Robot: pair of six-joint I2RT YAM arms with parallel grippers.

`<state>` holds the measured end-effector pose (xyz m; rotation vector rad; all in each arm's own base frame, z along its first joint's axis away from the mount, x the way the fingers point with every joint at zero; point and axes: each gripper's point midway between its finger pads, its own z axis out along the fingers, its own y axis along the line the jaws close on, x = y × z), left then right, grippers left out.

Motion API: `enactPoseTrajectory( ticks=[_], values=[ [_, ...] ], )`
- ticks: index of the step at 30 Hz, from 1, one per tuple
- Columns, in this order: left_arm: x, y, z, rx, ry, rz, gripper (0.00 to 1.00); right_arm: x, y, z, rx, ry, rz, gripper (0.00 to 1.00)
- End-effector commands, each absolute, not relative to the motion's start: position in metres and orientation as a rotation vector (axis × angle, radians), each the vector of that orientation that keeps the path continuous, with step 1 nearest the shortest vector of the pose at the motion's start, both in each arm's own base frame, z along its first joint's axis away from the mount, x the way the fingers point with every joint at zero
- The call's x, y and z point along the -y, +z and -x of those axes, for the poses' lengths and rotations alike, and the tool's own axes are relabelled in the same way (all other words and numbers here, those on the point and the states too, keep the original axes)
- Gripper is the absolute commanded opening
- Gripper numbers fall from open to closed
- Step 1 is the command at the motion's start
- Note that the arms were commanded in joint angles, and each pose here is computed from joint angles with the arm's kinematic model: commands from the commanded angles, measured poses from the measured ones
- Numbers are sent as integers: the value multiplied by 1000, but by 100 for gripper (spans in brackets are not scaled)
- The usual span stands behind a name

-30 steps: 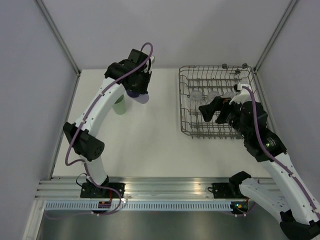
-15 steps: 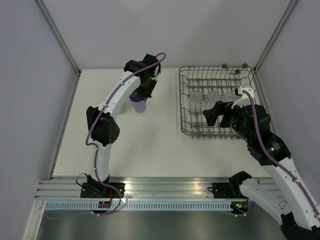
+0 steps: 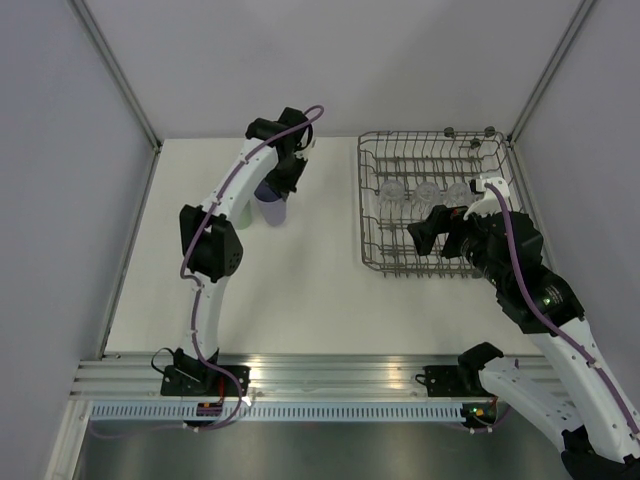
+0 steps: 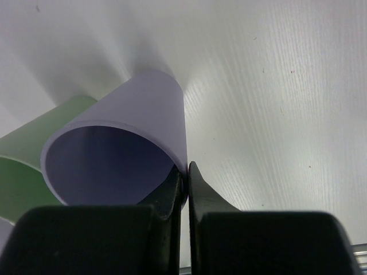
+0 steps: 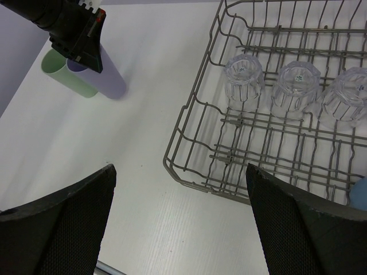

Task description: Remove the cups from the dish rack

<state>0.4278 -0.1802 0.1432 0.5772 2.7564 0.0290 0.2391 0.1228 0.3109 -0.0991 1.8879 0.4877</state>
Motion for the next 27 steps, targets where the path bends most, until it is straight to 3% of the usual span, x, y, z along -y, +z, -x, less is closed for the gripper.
enactPoseTrajectory(
  ticks=[1,9,15,18,27],
  values=[
    [190,142,-434,-2729,-15,-652,2,-120,316,-241,-1865,471,103,98],
    [189,133,-434,-2748,-9,-665,4,-122,313,-243,-1870,475,106,98],
    [189,140,-437,-2724,-1,-651,36,-124,311,-244,-1877,478,115,98],
    [190,150,-438,-2702,-12,-638,47,-125,309,-244,-1884,474,123,98],
    [208,216,-424,-2554,-225,-623,67,-118,301,-247,-1937,403,134,98]
  ],
)
